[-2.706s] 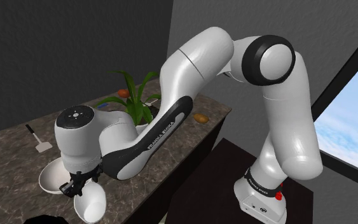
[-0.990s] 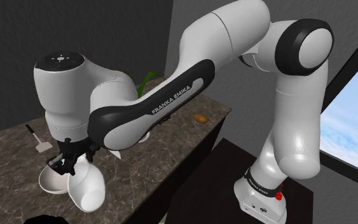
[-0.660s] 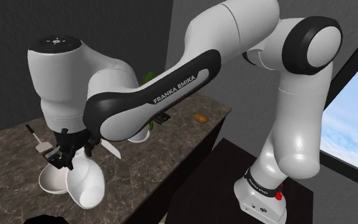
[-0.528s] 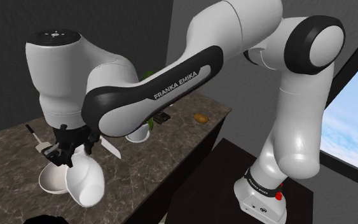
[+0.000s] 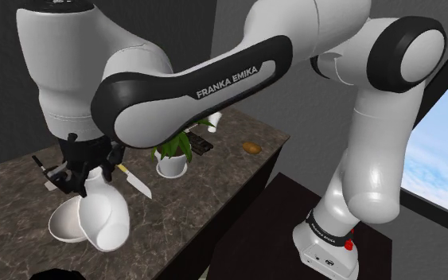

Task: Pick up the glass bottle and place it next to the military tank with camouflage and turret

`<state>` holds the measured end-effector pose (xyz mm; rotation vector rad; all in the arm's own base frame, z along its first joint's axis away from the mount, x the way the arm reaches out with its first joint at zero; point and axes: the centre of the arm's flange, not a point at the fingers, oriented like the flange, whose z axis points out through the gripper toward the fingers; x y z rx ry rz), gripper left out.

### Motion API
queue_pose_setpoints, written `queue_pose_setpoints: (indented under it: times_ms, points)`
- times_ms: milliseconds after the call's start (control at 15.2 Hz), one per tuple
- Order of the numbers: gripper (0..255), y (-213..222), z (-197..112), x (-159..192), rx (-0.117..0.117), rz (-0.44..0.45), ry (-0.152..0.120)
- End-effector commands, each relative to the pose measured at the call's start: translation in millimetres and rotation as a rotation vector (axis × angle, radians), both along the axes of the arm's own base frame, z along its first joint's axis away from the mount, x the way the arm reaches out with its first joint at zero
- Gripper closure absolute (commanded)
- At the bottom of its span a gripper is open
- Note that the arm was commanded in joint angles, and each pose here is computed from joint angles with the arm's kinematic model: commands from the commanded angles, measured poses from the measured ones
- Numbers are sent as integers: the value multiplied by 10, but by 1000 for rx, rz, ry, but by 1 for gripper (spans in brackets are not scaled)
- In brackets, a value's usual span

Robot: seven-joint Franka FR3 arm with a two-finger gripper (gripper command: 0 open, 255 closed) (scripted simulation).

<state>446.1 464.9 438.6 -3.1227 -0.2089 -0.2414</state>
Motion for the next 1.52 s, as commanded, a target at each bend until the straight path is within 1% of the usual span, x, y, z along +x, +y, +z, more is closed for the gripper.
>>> queue_pose_setpoints:
  times_ms: [0, 1452]
  points:
    - [255, 7, 107, 7, 0, 0, 0]
    - [255, 7, 1237, 7, 0, 0, 0]
